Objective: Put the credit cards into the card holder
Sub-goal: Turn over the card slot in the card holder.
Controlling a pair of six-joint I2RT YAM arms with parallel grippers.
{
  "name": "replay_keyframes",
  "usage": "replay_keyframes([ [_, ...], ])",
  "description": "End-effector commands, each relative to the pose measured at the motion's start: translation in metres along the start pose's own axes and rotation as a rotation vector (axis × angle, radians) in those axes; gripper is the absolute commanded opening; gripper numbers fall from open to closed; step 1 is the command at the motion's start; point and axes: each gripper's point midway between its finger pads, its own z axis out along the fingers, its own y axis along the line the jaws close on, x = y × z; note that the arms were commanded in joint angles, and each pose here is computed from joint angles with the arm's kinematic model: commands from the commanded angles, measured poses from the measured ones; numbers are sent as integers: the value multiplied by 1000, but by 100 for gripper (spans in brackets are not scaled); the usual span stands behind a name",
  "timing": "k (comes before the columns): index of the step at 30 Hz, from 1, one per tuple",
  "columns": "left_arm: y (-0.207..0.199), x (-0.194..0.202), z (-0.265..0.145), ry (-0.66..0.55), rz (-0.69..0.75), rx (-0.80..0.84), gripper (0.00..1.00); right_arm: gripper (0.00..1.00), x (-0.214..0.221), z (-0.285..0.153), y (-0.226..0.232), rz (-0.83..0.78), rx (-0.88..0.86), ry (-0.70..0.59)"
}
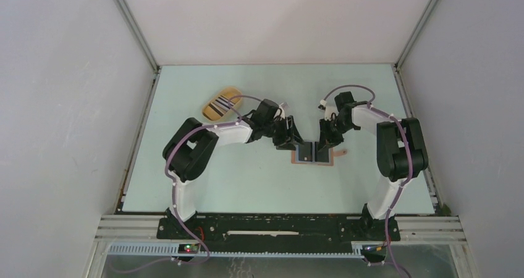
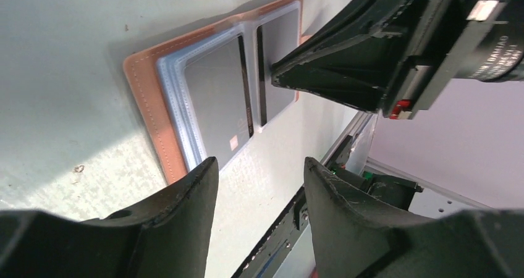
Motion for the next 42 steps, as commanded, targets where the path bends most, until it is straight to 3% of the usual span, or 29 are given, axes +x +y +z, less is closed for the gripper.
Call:
replay_keyframes([
  [1, -6, -2, 8, 21, 22, 19, 58, 16, -6, -2, -2, -24, 23, -3],
  [13, -4, 5, 19, 79, 11, 11, 60, 16, -6, -1, -2, -19, 15, 10],
  [27, 0, -3, 4, 20, 45, -77, 59, 17, -6, 0, -2, -19, 16, 11],
  [34, -26, -3, 2, 21, 69, 13, 59, 17, -5, 0, -2, -19, 14, 12],
  [42, -22, 1, 12, 59, 45, 23, 56, 17, -6, -1, -2, -21, 13, 10],
])
